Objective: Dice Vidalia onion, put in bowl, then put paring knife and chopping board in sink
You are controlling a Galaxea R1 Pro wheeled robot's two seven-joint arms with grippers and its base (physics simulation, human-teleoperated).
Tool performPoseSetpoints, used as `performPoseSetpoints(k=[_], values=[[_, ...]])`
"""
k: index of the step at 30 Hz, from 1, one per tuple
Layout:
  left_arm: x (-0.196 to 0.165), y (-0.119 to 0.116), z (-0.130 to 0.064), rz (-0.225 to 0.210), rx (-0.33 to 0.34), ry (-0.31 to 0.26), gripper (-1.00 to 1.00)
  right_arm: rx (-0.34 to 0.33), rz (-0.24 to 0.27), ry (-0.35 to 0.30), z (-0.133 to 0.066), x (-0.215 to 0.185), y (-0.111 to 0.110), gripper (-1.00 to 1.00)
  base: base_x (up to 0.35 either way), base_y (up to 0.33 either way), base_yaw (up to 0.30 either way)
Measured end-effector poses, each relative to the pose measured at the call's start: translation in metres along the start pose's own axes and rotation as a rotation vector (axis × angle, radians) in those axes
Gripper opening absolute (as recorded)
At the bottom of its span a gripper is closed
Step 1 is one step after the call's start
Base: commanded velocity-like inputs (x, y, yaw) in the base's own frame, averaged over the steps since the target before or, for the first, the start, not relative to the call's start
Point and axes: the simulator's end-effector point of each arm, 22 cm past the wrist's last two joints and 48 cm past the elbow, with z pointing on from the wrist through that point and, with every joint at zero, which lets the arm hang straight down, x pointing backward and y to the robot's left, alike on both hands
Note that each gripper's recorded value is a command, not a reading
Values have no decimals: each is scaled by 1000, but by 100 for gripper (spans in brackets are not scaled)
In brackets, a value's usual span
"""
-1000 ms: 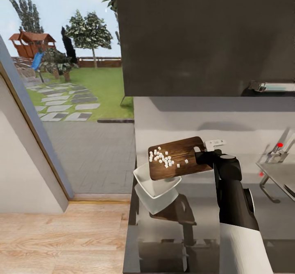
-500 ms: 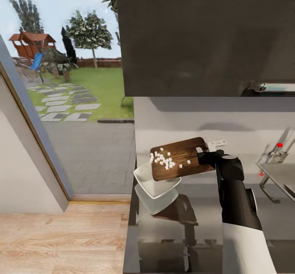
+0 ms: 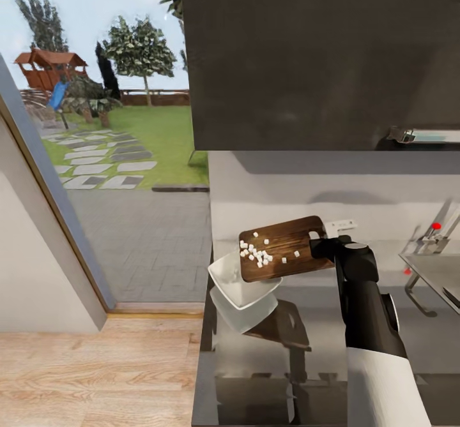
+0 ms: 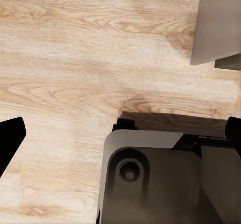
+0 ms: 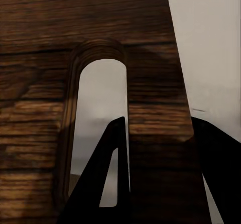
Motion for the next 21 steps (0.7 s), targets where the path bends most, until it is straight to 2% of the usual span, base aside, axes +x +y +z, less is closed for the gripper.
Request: performPoseSetpoints(k=[9,21], values=[[0,0,0,0,0,0,100,33,-1,1,0,0,-7,-100,0,0,0],[0,0,0,0,0,0,100,30,-1,-2,0,-1,-5,-100,0,0,0]])
